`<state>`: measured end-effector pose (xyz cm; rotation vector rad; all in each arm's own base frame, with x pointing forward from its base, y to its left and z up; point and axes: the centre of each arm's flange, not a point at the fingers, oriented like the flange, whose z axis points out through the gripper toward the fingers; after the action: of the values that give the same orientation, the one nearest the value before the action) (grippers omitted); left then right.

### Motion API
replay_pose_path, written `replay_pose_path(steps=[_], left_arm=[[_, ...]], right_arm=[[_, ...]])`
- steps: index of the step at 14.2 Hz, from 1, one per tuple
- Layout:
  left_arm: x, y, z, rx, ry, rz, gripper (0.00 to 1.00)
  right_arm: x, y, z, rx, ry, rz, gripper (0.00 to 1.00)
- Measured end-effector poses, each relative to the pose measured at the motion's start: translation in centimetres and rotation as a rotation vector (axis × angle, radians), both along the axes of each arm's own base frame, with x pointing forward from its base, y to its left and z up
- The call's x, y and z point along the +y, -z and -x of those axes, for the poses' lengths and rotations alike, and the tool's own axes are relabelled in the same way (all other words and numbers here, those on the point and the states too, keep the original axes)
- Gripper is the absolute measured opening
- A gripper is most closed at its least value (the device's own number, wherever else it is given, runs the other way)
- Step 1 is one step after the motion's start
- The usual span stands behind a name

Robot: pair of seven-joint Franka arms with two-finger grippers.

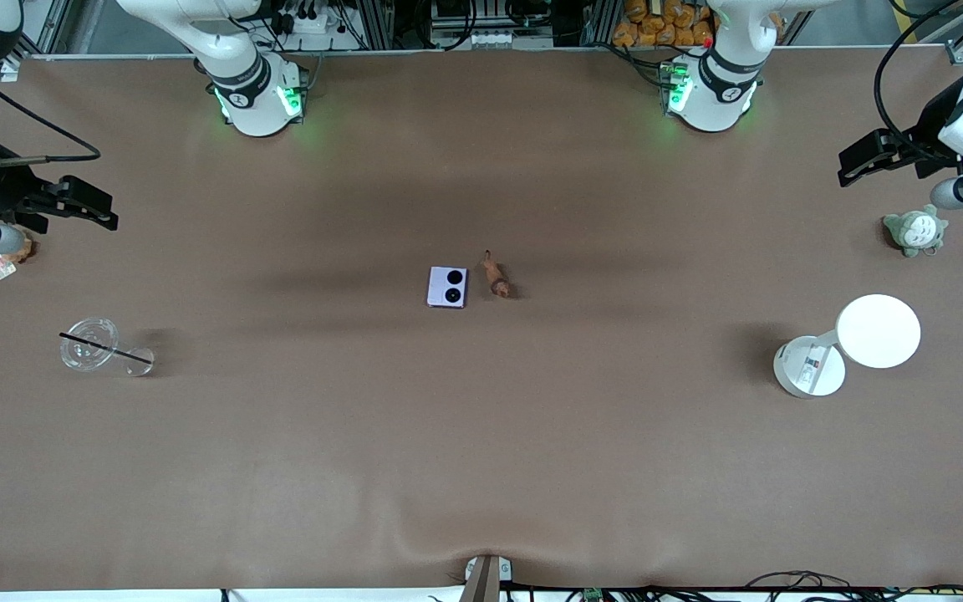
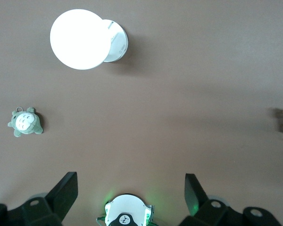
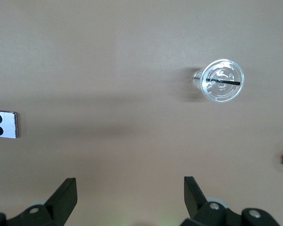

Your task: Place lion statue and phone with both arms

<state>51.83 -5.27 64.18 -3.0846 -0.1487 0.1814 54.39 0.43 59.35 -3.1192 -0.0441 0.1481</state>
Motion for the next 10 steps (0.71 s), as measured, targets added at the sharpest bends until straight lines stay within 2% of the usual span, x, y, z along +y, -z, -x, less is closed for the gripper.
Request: replay_pose_path(steps=[10], left_arm=[[-0.1,0.4,0.1,0.023,0.001,-0.002,1.0]], right_arm=[[0.0,2.3,-0.5,0.045,-0.001,0.0,1.0]])
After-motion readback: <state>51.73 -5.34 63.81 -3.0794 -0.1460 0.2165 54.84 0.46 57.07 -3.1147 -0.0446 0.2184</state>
